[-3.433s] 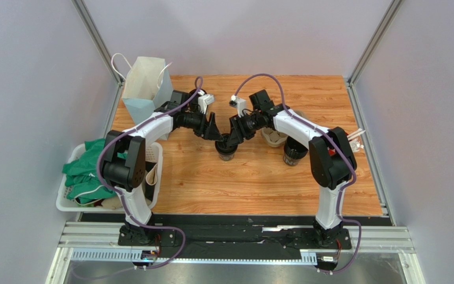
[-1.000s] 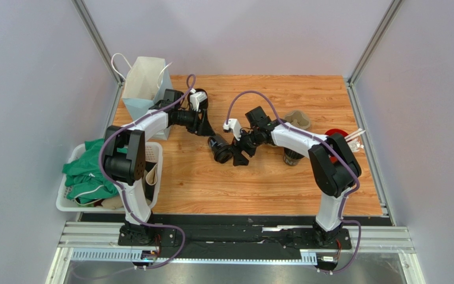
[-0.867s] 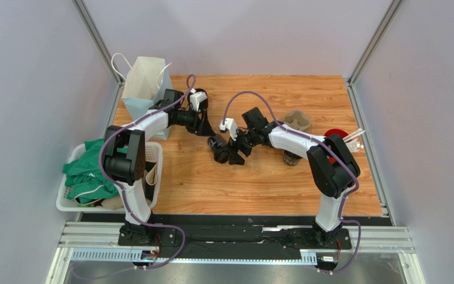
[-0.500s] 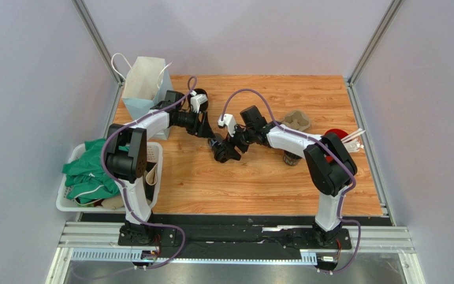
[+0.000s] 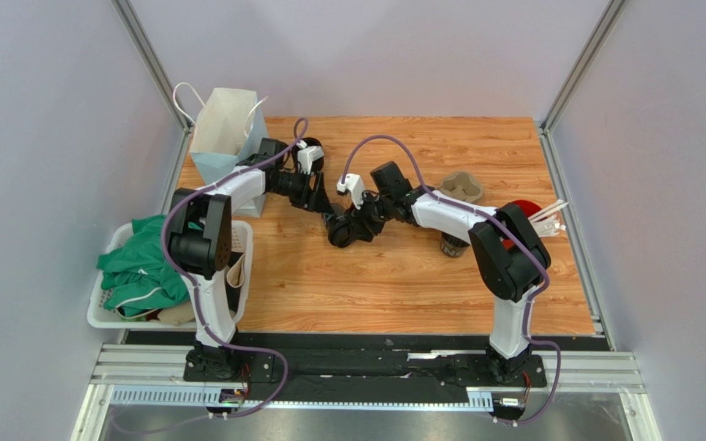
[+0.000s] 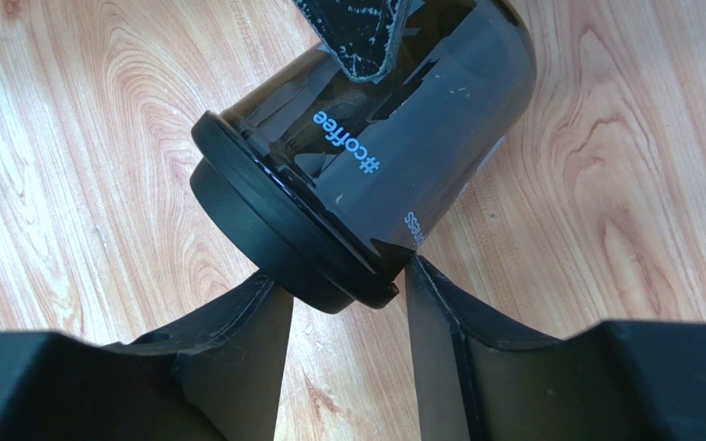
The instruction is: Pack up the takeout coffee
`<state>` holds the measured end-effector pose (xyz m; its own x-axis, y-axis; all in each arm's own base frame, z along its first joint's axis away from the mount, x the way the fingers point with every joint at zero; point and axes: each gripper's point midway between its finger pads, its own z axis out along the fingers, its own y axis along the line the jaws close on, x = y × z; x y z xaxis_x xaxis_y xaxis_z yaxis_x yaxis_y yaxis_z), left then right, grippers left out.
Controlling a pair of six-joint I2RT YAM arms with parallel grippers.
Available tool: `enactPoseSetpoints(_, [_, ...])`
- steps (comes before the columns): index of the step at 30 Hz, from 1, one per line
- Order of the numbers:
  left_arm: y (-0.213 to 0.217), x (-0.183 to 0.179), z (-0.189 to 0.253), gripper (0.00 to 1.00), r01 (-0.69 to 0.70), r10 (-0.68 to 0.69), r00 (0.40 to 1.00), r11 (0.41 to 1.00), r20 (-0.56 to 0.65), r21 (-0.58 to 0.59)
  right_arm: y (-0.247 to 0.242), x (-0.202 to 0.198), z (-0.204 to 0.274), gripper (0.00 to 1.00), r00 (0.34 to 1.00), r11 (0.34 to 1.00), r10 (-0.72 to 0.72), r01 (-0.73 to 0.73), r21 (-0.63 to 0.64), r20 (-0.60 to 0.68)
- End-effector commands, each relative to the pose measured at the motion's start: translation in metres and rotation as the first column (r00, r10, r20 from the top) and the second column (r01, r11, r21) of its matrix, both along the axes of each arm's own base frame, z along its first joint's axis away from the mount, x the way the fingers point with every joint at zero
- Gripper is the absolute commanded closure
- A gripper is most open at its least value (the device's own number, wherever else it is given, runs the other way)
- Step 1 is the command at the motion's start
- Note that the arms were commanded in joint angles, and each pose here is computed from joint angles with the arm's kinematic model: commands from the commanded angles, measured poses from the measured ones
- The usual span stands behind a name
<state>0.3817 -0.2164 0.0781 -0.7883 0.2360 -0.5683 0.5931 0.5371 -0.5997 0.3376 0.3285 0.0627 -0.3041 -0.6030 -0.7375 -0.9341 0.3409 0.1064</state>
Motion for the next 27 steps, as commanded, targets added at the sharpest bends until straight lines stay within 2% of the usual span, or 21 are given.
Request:
enactPoseSetpoints(1, [-0.006, -0.004, -0.001, 0.27, 0.048, -0.048, 0.999, 0.999, 0.008, 0.017, 0.021, 0.013, 0.036, 0.52, 0.999, 0.996, -0.002, -0.002, 0.091, 0.045])
enactPoseSetpoints(12, [-0.012, -0.019, -0.012, 0.28, 0.088, -0.086, 0.996, 0.995, -0.033, 0.055, 0.030, 0.023, 0.056, 0.49, 0.998, 0.989, -0.057, 0.058, 0.136, -0.011])
enactPoseSetpoints(27, [-0.024, -0.043, -0.026, 0.28, 0.155, -0.147, 0.985, 0.984, -0.094, 0.091, 0.029, 0.041, 0.080, 0.48, 0.990, 0.978, -0.143, 0.141, 0.151, 0.004])
